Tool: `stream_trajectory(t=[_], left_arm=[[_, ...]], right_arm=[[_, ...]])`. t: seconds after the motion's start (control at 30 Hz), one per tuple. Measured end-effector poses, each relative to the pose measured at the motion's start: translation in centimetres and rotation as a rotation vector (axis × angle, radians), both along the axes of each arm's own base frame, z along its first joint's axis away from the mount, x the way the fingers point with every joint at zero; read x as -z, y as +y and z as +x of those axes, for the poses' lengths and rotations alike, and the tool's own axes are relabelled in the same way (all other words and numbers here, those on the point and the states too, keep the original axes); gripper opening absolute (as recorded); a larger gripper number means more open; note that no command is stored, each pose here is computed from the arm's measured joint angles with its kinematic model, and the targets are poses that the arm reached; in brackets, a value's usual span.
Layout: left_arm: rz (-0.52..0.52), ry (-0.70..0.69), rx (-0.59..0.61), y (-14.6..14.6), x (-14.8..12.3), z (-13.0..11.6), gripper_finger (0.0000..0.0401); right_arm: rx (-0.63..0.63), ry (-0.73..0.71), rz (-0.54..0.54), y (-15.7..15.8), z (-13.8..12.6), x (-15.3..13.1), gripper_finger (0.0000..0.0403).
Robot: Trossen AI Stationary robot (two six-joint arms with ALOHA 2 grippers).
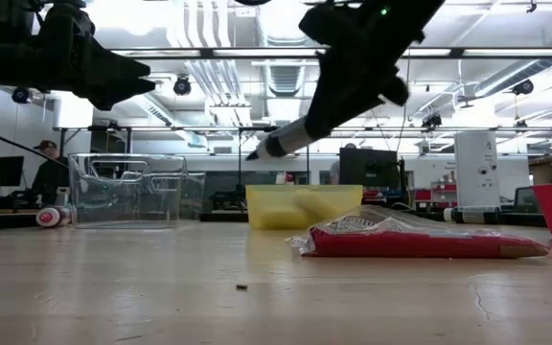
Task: Pick & Place Food Item
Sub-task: Put the left black food coloring bottle into the red bin
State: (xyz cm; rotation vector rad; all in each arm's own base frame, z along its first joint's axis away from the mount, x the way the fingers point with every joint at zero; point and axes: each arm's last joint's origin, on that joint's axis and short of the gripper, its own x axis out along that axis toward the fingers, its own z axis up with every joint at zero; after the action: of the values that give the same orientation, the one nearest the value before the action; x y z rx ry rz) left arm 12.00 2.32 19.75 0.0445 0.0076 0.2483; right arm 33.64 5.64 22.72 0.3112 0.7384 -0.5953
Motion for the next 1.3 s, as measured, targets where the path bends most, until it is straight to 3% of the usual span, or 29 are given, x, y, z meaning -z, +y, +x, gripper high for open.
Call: stream_trajectory(t=[0.2,0.57,0.9,1.17,1.3], left_arm=[[0.000,-0.001,0.000,0.0,0.0,0.0,0.0289],[0.000,0.000,0.000,0.0,0.0,0.0,0.0291],[0.000,0.000,0.000,0.0,0.0,0.0,0.0291],[0.000,0.000,0.000,0.0,0.0,0.0,0.0291],[0.000,0.000,0.000,0.0,0.0,0.0,0.0290]], right_arm=[[0.160,-0.035,-0.002,2.1,-2.0,-0.5,0.0157],[0.389,-0.027,0.116,6.3,-6.1,-1.6,0.0159],[0.560,0.029,0.182,9.8,-10.5,-4.2,0.0159],[0.721,0.115,0.228,11.9,-14.3,-4.1,0.0160],[0.743,0.176,0.269,12.9,-15.5,-3.9,0.0160]])
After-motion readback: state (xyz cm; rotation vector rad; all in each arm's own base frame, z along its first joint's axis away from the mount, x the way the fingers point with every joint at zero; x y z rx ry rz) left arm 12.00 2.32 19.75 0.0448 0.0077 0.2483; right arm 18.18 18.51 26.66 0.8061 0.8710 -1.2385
